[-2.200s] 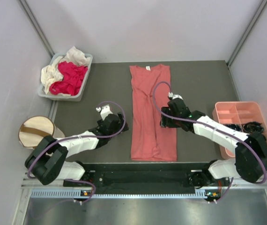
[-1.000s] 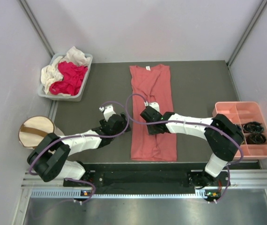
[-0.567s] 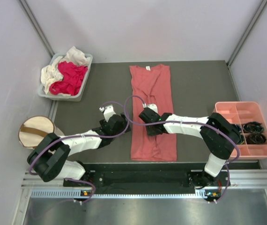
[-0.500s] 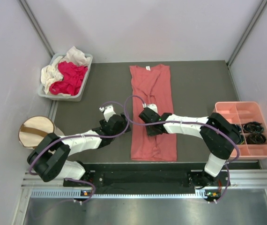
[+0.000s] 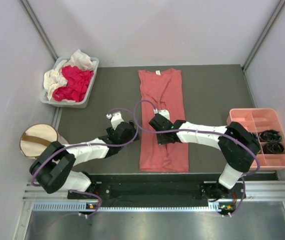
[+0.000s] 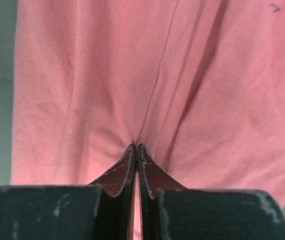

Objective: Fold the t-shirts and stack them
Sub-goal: Rotate the tshirt 90 degrees

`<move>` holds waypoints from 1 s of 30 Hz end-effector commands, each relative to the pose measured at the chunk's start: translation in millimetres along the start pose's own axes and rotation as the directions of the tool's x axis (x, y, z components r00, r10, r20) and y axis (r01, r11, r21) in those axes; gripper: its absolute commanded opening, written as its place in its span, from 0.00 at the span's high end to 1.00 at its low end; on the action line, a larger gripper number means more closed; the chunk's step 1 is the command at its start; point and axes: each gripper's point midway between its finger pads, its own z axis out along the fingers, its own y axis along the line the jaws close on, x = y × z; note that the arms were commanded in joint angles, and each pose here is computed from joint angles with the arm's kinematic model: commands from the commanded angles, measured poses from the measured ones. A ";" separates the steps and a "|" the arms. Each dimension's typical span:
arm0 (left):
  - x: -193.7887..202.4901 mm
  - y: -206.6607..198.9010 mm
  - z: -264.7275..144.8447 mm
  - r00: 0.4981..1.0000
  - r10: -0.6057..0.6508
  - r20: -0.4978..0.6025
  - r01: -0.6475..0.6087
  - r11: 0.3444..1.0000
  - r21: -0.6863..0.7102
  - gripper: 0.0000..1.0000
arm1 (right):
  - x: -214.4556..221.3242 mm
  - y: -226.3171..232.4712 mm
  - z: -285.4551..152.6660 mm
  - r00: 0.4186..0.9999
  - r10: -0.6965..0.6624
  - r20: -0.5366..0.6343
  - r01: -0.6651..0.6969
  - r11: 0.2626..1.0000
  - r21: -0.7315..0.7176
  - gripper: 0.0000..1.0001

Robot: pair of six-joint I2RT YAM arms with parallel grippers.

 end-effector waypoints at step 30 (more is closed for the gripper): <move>-21.6 -53.3 17.4 0.983 0.177 -0.041 -0.174 0.982 0.076 0.01 | 2.9 -15.8 -25.5 0.998 0.045 0.042 -0.047 0.998 0.034 1.00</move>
